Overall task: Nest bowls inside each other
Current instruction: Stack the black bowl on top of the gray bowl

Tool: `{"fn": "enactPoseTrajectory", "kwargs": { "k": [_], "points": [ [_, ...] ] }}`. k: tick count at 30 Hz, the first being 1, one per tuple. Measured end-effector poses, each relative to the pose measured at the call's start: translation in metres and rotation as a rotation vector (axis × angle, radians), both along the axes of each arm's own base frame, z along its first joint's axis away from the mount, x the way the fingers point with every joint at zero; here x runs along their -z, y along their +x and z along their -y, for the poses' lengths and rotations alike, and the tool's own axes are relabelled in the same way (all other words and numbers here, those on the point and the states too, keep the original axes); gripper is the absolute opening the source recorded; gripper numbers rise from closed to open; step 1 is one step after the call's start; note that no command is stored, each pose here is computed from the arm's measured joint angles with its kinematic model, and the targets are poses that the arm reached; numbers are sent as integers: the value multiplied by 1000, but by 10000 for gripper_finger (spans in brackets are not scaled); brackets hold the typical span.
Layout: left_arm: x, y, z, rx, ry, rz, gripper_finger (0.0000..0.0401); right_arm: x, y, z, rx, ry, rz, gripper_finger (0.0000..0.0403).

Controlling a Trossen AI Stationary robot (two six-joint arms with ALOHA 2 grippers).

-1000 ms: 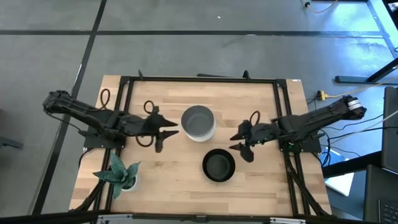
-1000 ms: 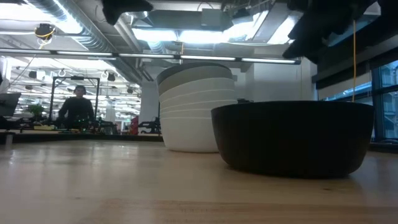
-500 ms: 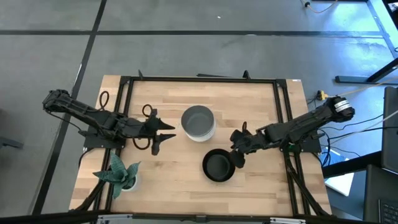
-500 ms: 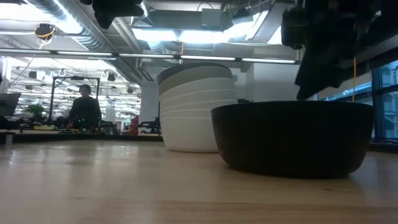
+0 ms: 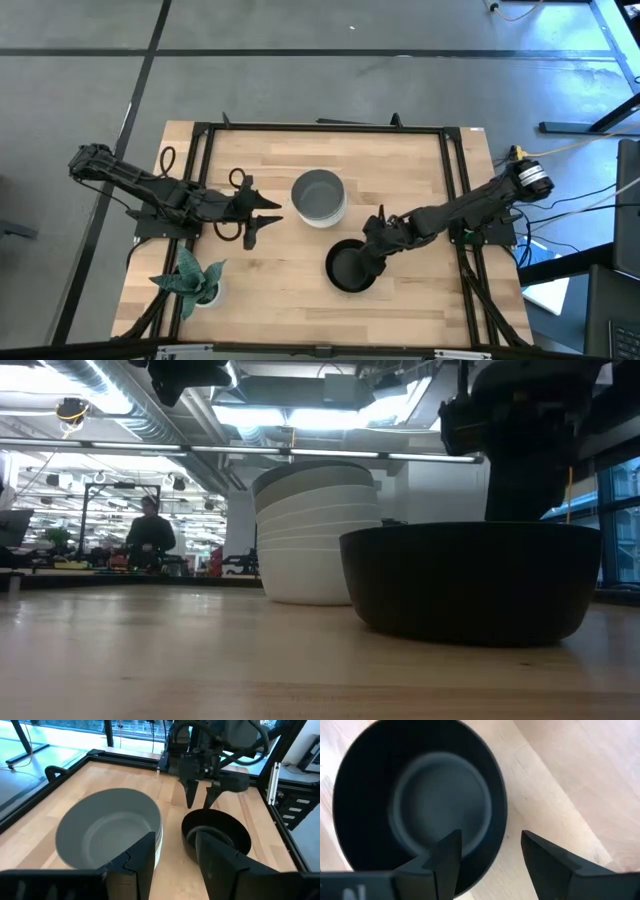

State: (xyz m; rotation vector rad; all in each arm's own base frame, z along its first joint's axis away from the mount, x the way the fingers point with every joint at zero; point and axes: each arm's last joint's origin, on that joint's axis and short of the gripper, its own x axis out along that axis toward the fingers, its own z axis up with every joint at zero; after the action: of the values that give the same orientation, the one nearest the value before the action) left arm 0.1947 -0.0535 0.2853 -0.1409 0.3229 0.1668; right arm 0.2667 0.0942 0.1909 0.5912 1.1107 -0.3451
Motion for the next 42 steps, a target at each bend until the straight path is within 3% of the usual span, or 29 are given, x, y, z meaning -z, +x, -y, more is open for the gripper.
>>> {"fn": "enactPoseTrajectory", "kwargs": {
  "k": [7,11,21,30,35,42],
  "points": [
    [0,0,0,-1,-4,0,137,11,9,-4,-6,-15,-74,205],
    [0,0,0,-7,-25,3,137,16,10,-4,2,-8,-104,180],
    [0,0,0,-8,-26,3,137,17,10,-5,-2,4,-113,15],
    [0,0,0,-8,-28,3,137,15,11,-3,9,6,-115,7],
    [0,0,0,-3,-29,3,137,-10,21,1,-28,-5,-128,6],
    [0,0,0,1,-31,2,137,-85,40,22,-94,-136,-91,6]
  ]
}}
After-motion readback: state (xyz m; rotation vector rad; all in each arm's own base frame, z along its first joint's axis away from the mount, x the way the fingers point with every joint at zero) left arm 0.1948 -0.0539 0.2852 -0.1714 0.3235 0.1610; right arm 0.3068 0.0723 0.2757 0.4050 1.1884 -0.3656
